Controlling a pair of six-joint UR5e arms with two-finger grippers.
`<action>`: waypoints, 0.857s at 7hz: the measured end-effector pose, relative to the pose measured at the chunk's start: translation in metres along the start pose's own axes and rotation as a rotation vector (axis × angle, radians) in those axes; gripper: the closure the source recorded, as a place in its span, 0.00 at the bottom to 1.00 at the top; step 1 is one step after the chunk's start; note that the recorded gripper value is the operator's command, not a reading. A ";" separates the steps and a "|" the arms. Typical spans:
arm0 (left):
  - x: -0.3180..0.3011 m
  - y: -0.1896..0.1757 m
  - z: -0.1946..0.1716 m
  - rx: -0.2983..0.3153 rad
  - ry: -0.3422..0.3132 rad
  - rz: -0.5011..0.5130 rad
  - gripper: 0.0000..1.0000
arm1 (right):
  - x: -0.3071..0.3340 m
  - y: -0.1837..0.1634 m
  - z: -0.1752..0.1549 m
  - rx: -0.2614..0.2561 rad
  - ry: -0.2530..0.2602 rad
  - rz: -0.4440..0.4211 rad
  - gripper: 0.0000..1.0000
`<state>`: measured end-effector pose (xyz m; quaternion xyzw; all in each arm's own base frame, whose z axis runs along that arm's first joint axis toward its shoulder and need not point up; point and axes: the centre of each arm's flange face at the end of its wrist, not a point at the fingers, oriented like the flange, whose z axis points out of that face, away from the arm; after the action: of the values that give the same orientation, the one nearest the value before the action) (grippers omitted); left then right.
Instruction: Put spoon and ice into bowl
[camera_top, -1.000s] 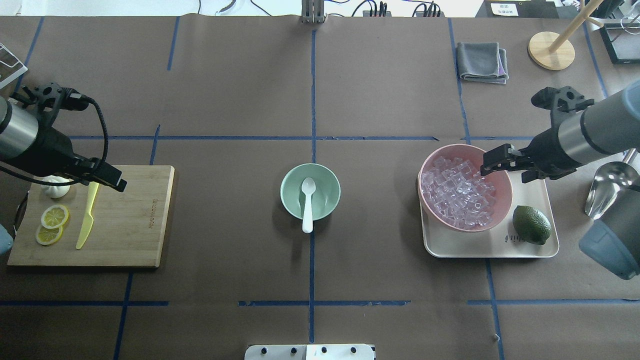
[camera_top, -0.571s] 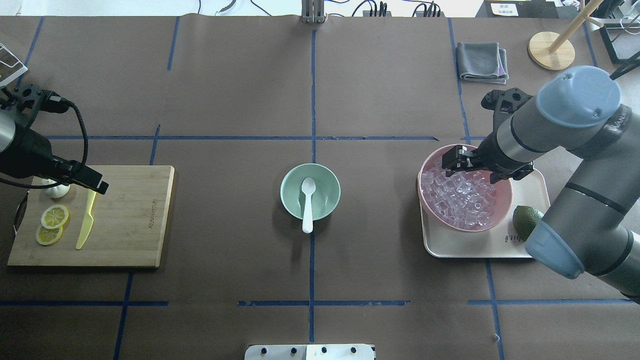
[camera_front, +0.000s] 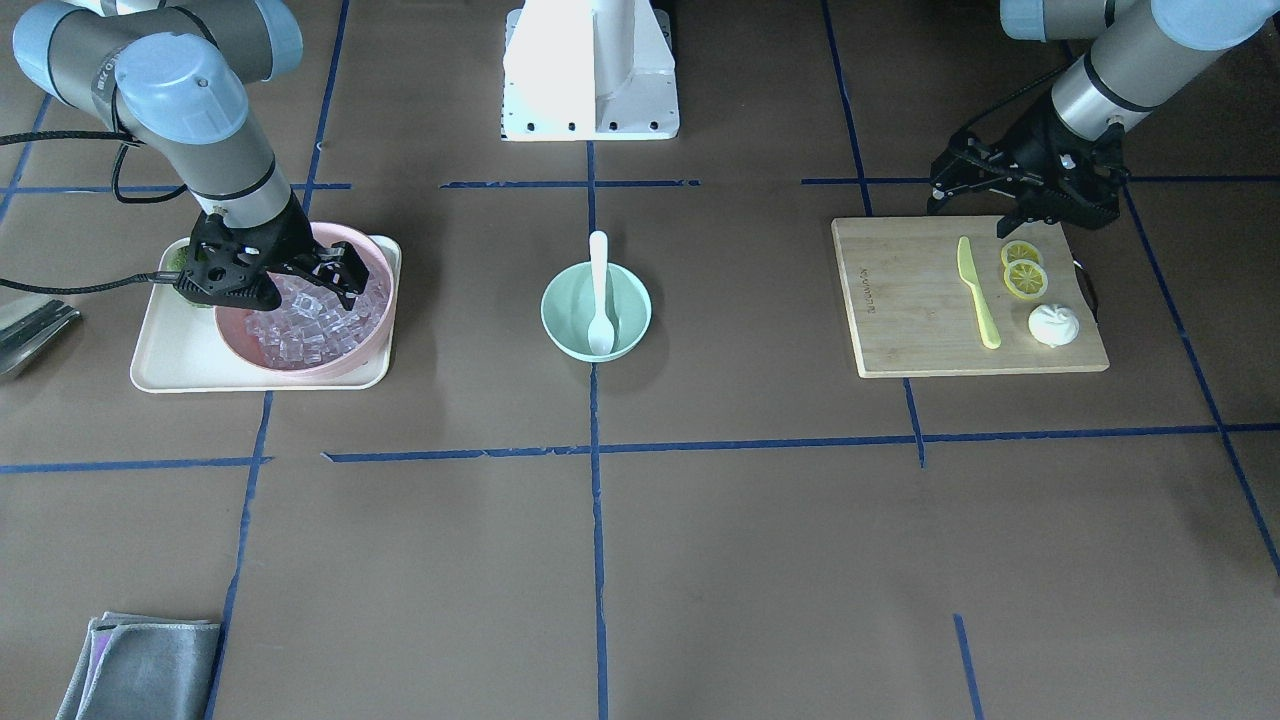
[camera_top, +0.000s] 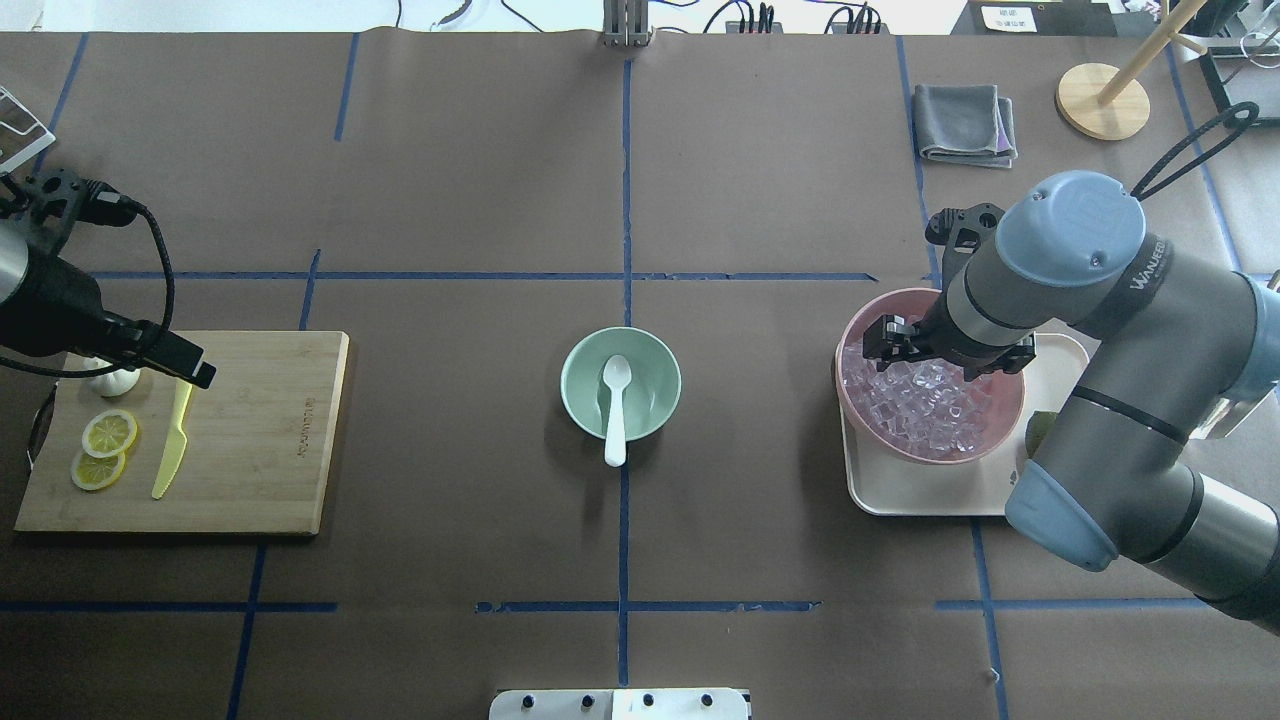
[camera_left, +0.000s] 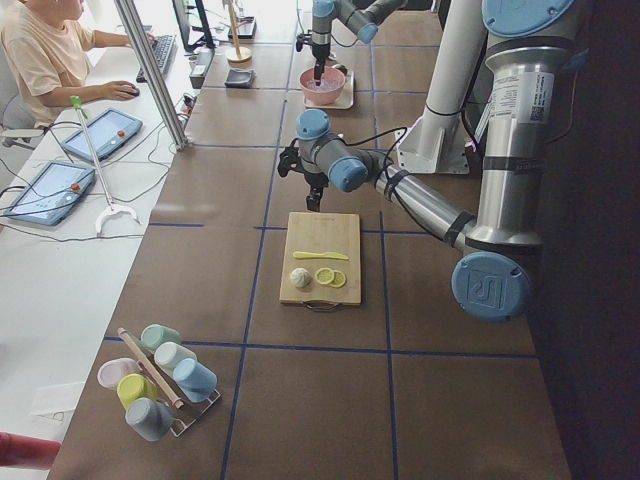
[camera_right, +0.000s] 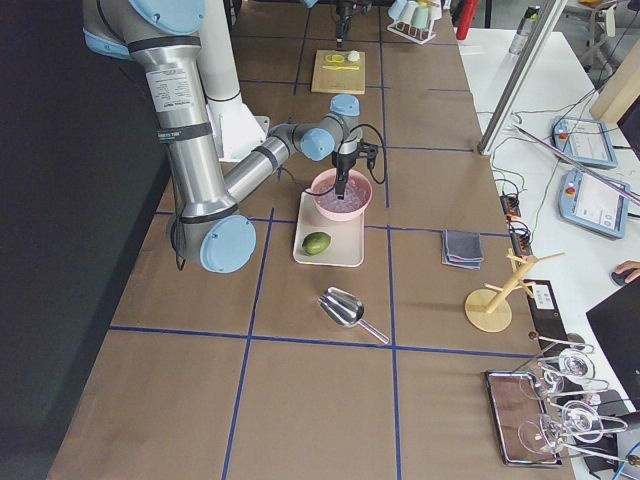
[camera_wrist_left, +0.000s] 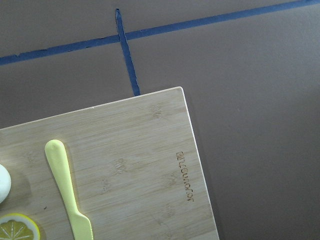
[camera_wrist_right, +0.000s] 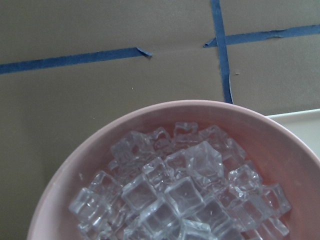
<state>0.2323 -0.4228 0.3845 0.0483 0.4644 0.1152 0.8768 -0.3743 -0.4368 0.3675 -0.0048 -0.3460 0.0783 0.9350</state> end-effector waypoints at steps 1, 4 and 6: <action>0.000 0.000 0.000 0.000 0.000 0.000 0.08 | 0.001 0.001 0.005 -0.005 0.009 0.000 0.37; 0.000 0.000 0.000 -0.001 -0.001 -0.001 0.08 | 0.000 0.001 0.009 -0.007 0.015 -0.001 0.94; -0.001 0.000 0.001 -0.003 -0.001 -0.002 0.08 | 0.001 0.001 0.007 -0.005 0.012 -0.002 1.00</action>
<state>0.2329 -0.4230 0.3857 0.0468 0.4638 0.1150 0.8772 -0.3783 -0.4357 0.3733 -0.0072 -0.3406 0.0767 0.9370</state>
